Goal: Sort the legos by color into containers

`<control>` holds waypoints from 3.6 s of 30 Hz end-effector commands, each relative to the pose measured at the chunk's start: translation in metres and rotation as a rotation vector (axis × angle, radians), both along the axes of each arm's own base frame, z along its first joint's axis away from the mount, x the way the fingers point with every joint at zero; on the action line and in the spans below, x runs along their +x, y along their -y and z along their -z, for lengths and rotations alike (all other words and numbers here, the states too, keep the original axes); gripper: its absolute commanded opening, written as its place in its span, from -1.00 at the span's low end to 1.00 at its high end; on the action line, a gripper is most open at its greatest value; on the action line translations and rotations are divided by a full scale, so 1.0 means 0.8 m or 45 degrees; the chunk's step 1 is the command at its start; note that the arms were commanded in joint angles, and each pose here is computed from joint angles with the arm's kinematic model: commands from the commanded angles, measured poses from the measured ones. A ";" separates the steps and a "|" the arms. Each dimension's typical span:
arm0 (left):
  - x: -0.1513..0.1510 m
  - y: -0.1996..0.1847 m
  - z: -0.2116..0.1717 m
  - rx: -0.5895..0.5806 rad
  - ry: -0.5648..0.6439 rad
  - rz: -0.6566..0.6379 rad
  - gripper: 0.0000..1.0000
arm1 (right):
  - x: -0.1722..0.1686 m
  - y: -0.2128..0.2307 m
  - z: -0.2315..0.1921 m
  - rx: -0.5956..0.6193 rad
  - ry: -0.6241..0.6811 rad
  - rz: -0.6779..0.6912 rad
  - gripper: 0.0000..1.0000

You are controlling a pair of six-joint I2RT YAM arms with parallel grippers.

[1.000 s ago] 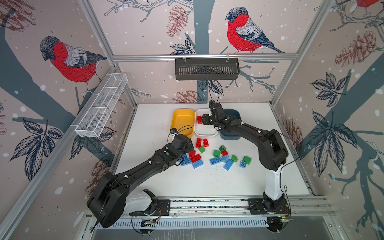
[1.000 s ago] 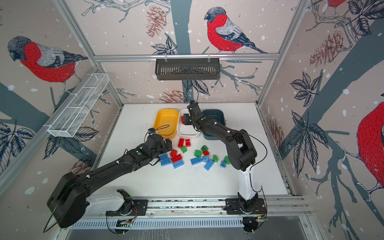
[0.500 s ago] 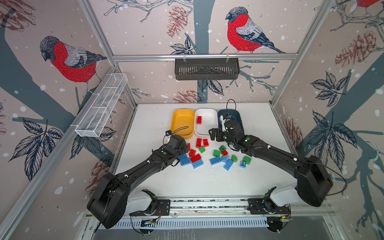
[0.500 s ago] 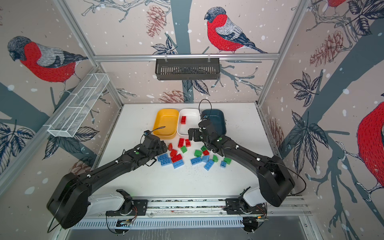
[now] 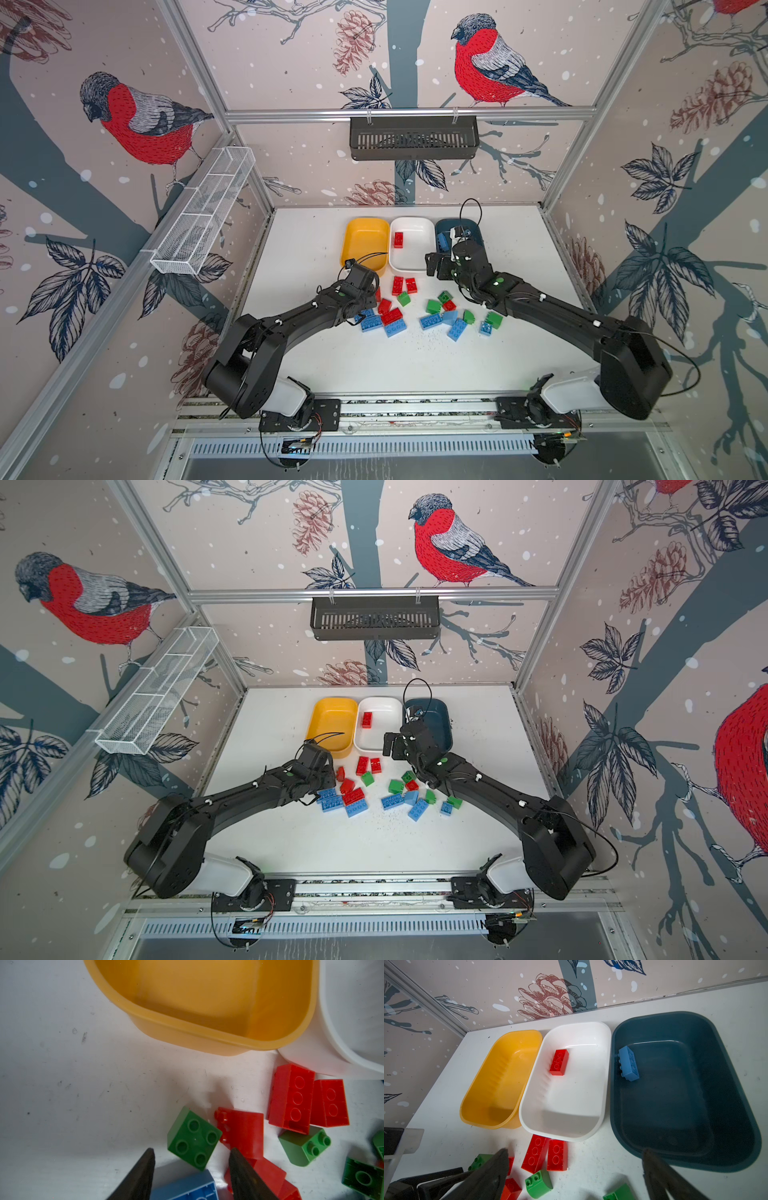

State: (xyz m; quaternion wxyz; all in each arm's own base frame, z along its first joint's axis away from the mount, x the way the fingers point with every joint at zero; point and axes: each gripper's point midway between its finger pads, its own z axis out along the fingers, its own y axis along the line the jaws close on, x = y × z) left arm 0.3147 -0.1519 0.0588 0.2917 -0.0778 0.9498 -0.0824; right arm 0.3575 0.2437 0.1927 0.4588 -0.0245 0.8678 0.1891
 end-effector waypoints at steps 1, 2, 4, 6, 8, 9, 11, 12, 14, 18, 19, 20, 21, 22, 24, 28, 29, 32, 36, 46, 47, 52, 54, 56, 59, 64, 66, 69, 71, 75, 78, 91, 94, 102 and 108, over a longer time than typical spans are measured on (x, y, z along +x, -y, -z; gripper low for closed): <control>0.006 0.011 0.003 -0.023 0.020 0.073 0.18 | 0.008 0.006 -0.017 0.002 0.061 0.044 0.99; 0.008 0.013 0.006 -0.023 0.016 0.086 0.18 | 0.008 0.009 -0.018 -0.009 0.064 0.054 0.99; 0.013 0.017 0.012 -0.009 -0.002 0.122 0.17 | 0.007 0.015 -0.015 -0.028 0.067 0.076 0.99; 0.017 0.018 0.016 0.030 -0.024 0.154 0.17 | 0.006 0.020 -0.013 -0.034 0.070 0.092 0.99; 0.021 0.017 0.021 0.071 -0.031 0.172 0.16 | 0.004 0.024 -0.011 -0.039 0.067 0.103 0.99; 0.022 0.017 0.022 0.079 -0.029 0.180 0.16 | 0.004 0.025 -0.011 -0.039 0.067 0.109 0.99; 0.023 0.016 0.026 0.099 -0.021 0.203 0.15 | 0.005 0.027 -0.012 -0.041 0.072 0.117 0.99; 0.022 0.015 0.029 0.110 -0.024 0.211 0.14 | 0.005 0.027 -0.013 -0.042 0.077 0.119 0.99; 0.020 0.015 0.032 0.127 -0.037 0.228 0.10 | 0.008 0.027 -0.018 -0.051 0.086 0.125 0.99; 0.018 0.009 0.033 0.157 -0.035 0.228 -0.01 | 0.010 0.029 -0.025 -0.067 0.107 0.133 0.99; 0.018 0.008 0.031 0.158 -0.026 0.231 -0.04 | 0.010 0.031 -0.025 -0.071 0.111 0.138 0.99; 0.019 0.008 0.030 0.160 -0.018 0.229 -0.07 | 0.010 0.033 -0.022 -0.078 0.107 0.144 0.99; 0.021 0.007 0.028 0.165 -0.010 0.223 -0.10 | 0.010 0.034 -0.018 -0.084 0.104 0.149 0.99; 0.022 0.005 0.028 0.173 -0.007 0.212 -0.11 | 0.009 0.035 -0.014 -0.090 0.097 0.150 0.99; 0.026 0.002 0.027 0.197 0.002 0.185 -0.23 | 0.007 0.036 -0.009 -0.090 0.082 0.150 0.99; 0.029 0.002 0.017 0.174 0.044 0.167 -0.32 | 0.003 0.036 -0.001 -0.077 0.060 0.146 0.99; 0.028 0.002 0.015 0.162 0.054 0.167 -0.33 | 0.002 0.037 0.002 -0.079 0.055 0.147 0.99; 0.027 -0.001 0.004 0.147 0.092 0.141 -0.40 | 0.000 0.041 0.005 -0.085 0.046 0.158 0.99; 0.025 -0.008 -0.025 0.119 0.169 0.096 -0.44 | -0.005 0.048 0.005 -0.086 0.052 0.176 0.99; 0.085 0.000 -0.152 -0.132 0.485 -0.014 -0.44 | -0.028 0.047 -0.014 0.085 0.160 0.099 0.99; 0.097 0.002 -0.149 -0.137 0.467 -0.019 -0.44 | -0.030 0.051 -0.013 0.084 0.162 0.113 0.99; 0.156 0.011 -0.125 -0.115 0.375 -0.027 -0.44 | -0.036 0.088 0.002 0.054 0.135 0.262 0.99; 0.179 0.012 -0.113 -0.080 0.363 -0.031 -0.44 | -0.040 0.096 0.006 0.094 0.116 0.258 0.99; 0.202 0.012 -0.095 -0.042 0.323 -0.044 -0.46 | -0.043 0.100 0.009 0.159 0.097 0.229 0.99; 0.229 0.012 -0.074 0.004 0.249 -0.062 -0.47 | -0.046 0.105 0.013 0.201 0.064 0.182 0.99; 0.263 0.013 -0.050 0.069 0.194 -0.098 -0.47 | -0.053 0.106 0.023 0.151 0.025 0.153 0.99; 0.274 0.018 -0.048 0.067 0.182 -0.096 -0.31 | -0.056 0.105 0.027 0.146 0.012 0.145 0.99; 0.278 0.029 -0.055 0.020 0.188 -0.072 0.11 | -0.061 0.096 0.030 0.142 0.008 0.108 0.99; 0.275 0.036 -0.067 -0.031 0.214 -0.041 0.30 | -0.064 0.094 0.033 0.142 0.008 0.108 0.99; 0.262 0.059 -0.094 -0.162 0.275 0.078 0.50 | -0.066 0.084 0.042 0.170 -0.007 0.065 0.99; 0.248 0.062 -0.108 -0.220 0.300 0.100 0.66 | -0.071 0.061 0.043 0.176 0.004 -0.052 0.99; 0.130 0.079 -0.131 -0.520 0.298 0.144 0.95 | -0.070 -0.034 0.083 0.147 -0.116 -0.246 0.53; 0.107 0.058 -0.121 -0.491 0.297 0.091 0.95 | -0.063 -0.048 0.098 0.060 -0.130 -0.213 0.47; 0.069 0.008 -0.107 -0.439 0.313 -0.046 0.95 | -0.040 -0.074 0.152 -0.165 -0.246 -0.142 0.09; 0.051 -0.001 -0.108 -0.476 0.332 -0.043 0.95 | -0.027 -0.094 0.172 -0.256 -0.269 -0.179 0.02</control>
